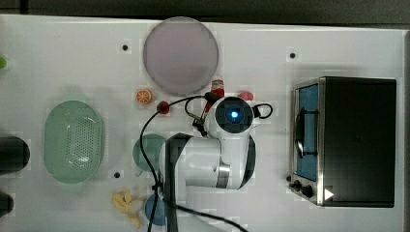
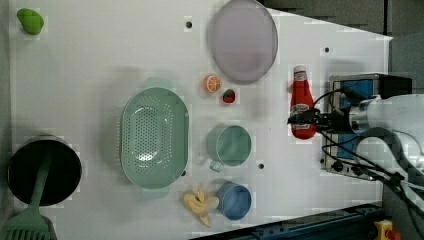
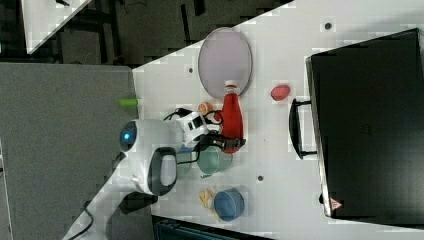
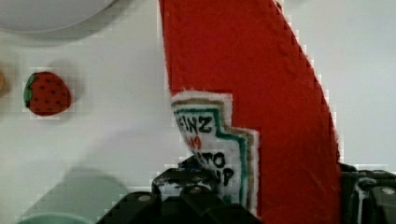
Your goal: Pick ketchup from plate and place it on table.
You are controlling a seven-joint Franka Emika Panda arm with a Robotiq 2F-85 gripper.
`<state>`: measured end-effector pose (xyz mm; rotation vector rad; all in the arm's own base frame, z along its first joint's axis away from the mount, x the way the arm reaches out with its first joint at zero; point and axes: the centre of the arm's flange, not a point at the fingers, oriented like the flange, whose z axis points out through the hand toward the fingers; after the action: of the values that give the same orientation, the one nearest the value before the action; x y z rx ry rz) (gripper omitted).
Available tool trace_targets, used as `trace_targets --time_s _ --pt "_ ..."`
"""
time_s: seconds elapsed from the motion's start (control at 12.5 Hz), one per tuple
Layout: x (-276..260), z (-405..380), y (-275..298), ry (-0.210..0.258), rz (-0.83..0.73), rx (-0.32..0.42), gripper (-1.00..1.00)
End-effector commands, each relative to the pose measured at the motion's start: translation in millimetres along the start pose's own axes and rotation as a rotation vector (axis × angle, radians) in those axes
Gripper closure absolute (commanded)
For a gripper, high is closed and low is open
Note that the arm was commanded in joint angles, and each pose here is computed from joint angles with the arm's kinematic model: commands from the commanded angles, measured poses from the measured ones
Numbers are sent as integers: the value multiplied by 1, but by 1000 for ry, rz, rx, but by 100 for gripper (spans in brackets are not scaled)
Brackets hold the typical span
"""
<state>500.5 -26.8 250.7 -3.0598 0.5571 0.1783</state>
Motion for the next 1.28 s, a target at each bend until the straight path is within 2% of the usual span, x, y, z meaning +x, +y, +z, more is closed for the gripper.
trace_targets --time_s 0.08,0.32,0.56,0.72,0.96,1.04,1.28 --pt "8 7 5 36 76 16 -27" --pt "11 33 6 30 80 18 -32" --pt "12 34 5 34 77 20 -96" --pt "16 14 1 72 71 31 -100" --pt "30 -55 -10 181 65 60 -100" --pt "35 -81 -13 202 84 68 -100" --pt "39 -149 -24 182 208 75 -100"
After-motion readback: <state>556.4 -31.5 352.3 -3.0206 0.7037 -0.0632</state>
